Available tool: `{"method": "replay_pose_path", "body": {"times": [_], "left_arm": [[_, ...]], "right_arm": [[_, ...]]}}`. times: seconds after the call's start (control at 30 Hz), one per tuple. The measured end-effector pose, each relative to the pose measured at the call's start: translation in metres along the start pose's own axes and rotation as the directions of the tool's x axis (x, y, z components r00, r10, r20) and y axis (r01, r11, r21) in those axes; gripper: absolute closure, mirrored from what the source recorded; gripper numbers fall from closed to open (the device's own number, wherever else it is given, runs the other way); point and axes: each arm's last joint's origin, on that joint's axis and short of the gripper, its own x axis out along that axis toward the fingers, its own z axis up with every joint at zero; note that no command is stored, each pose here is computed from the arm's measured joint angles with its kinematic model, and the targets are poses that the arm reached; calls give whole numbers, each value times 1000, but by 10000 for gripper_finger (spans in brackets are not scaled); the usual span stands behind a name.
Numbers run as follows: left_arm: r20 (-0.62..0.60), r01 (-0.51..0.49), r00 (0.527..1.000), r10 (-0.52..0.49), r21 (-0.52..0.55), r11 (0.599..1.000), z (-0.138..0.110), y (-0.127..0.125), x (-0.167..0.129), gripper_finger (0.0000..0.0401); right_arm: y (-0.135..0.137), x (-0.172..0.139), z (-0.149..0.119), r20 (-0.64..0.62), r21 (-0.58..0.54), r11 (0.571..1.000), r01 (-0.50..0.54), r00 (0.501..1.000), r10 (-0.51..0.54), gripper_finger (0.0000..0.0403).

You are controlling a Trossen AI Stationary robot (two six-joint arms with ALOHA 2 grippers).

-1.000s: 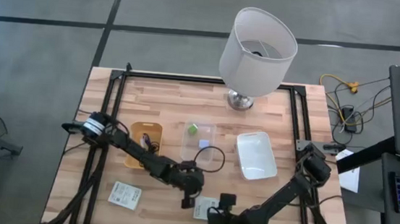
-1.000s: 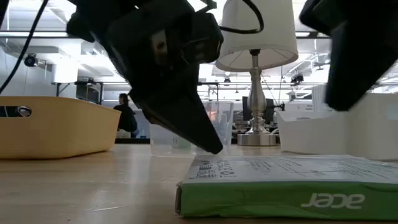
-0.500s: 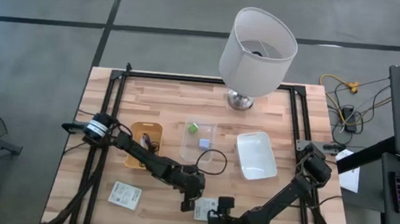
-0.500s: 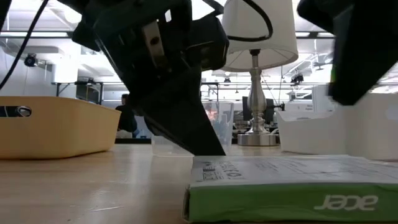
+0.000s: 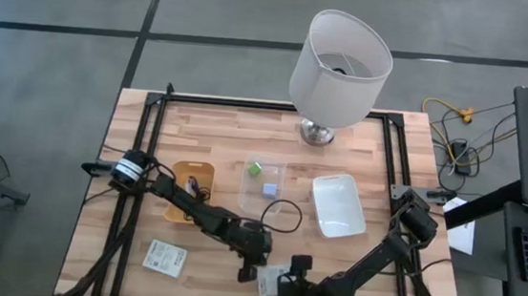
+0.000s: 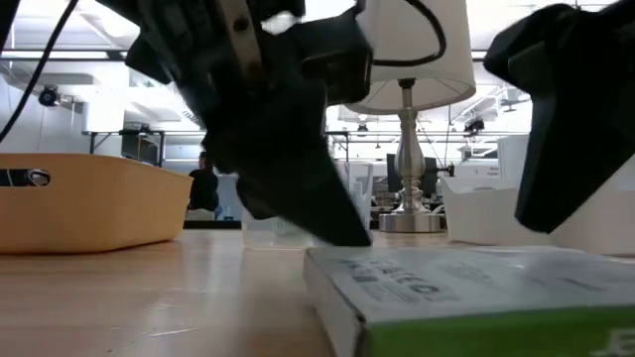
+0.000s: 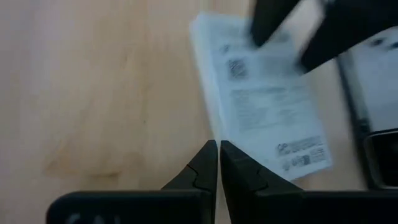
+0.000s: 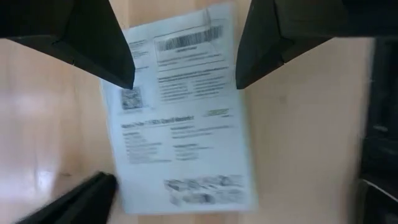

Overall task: Pick and place items into bin
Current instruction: Put the white card reader box into the white bin

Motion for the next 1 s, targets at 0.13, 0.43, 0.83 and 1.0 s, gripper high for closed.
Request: {"method": "replay_pose_path", "body": {"times": [0.13, 0.43, 0.83, 1.0], "left_arm": [[70, 130, 989, -130, -4, 991, 10, -9, -2, 398], [42, -57, 997, 60, -51, 997, 7, 1, -8, 398], [-64, -6, 998, 3, -57, 998, -6, 4, 6, 398], [-44, 67, 997, -70, -55, 996, 0, 0, 6, 398]], "right_arm": [[-2, 3, -3, 11, -2, 1000, 22, 1000, -22, 140], [-1, 3, -5, 9, -5, 1000, 23, 1000, -23, 140], [-1, 3, -4, 9, -7, 1000, 18, 1000, -18, 140], [-2, 4, -5, 19, -8, 999, 34, 999, -34, 141]]}}
